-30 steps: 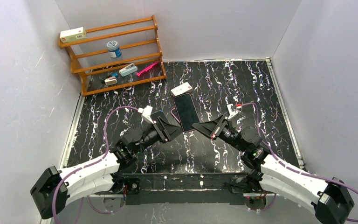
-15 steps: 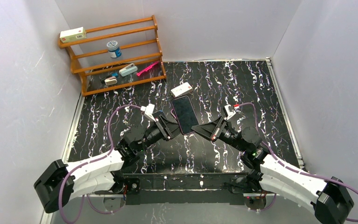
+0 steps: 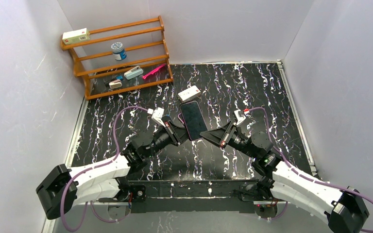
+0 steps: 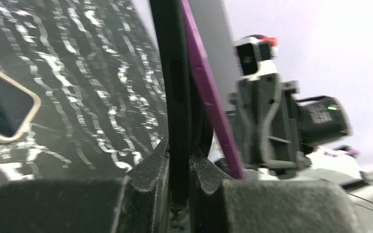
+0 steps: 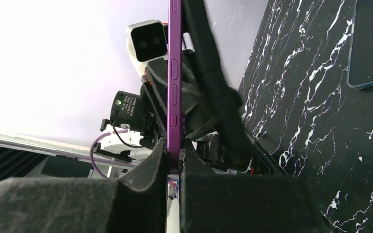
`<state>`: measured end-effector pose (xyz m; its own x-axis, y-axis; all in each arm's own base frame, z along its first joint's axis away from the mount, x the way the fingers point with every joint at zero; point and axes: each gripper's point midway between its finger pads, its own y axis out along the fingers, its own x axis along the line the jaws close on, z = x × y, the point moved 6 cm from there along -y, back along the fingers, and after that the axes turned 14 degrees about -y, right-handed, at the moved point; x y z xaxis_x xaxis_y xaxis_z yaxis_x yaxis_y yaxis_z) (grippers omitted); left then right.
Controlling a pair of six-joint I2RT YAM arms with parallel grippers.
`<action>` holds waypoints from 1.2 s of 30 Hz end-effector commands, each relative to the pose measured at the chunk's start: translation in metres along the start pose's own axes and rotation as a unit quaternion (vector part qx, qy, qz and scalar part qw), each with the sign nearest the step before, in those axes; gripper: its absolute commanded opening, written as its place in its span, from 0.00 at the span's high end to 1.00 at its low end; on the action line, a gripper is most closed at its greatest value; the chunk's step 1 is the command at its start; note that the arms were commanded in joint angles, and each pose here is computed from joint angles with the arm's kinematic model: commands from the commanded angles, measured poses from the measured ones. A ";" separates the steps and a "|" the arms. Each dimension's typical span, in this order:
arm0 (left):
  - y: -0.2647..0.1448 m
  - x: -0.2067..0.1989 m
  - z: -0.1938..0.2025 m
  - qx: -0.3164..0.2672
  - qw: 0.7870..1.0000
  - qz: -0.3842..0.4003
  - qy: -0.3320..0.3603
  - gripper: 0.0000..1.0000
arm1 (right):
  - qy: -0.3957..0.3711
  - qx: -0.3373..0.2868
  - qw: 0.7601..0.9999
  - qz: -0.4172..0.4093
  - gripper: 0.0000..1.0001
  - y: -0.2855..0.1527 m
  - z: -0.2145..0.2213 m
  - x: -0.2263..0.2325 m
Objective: Take the phone out of the phone case
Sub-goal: Remove the phone case from the phone, then place the phone case at the center of the board.
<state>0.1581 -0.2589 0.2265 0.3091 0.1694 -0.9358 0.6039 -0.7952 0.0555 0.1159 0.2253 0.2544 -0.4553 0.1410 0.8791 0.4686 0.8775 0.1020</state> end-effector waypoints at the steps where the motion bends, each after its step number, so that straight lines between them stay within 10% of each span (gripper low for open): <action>1: 0.001 0.027 -0.041 -0.112 0.978 -0.135 0.116 1.00 | -0.022 0.002 0.995 -0.101 0.99 -0.005 -0.013 0.054; 18: -0.071 0.084 -0.090 -0.154 0.847 -0.467 0.203 1.00 | -0.193 -0.105 0.965 0.141 0.99 -0.017 -0.047 0.002; 36: -0.111 0.167 -0.166 -0.198 0.840 -0.502 -0.048 1.00 | -0.205 -0.111 0.943 0.239 0.99 -0.016 -0.102 -0.090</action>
<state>0.2479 -0.0473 0.1297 -0.5554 0.6530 -0.5149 0.7199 0.0677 -0.6907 0.2079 0.1533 0.1929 -0.2627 0.7914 0.5519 0.8274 0.4790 -0.2931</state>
